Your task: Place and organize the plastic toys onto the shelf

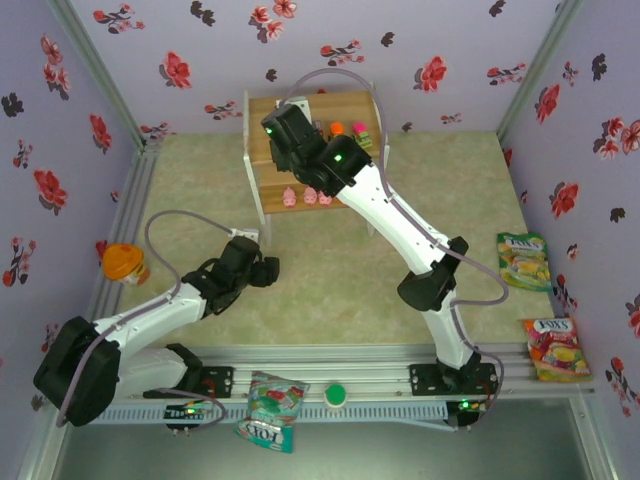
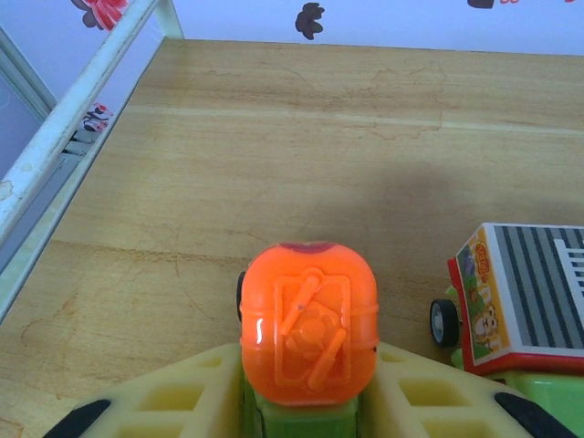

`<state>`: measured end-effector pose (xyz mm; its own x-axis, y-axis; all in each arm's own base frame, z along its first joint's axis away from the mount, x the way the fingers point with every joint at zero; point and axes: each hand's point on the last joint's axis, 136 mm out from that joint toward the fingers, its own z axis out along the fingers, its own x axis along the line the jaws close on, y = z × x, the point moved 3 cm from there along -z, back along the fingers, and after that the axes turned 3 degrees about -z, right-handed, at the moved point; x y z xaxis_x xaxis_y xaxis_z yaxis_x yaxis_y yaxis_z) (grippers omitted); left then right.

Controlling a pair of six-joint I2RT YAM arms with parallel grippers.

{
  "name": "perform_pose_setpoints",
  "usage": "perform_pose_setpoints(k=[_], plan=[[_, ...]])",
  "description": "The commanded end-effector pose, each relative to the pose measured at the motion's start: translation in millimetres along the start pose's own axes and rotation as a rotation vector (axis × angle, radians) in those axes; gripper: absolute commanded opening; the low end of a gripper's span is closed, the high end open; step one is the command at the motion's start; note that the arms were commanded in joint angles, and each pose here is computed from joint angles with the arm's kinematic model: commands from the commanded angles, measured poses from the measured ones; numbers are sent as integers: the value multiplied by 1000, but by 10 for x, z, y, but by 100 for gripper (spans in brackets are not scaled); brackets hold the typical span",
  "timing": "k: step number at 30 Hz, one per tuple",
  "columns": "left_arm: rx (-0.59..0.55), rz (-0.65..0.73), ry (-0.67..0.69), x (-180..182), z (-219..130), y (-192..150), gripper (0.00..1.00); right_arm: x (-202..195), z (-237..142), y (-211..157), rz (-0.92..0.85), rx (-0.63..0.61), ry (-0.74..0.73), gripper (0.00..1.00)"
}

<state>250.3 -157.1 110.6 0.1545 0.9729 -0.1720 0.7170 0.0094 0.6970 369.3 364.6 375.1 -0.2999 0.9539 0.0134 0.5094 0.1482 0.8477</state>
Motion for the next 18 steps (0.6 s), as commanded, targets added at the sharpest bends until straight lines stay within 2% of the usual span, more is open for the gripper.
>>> perform_pose_setpoints(k=[1,18], plan=[[-22,10,-11,-18,-27,68,77,-15,22,-3,-22,10,0,36],[-19,10,-10,-22,-15,70,77,-12,-128,113,-17,-26,18,41]])
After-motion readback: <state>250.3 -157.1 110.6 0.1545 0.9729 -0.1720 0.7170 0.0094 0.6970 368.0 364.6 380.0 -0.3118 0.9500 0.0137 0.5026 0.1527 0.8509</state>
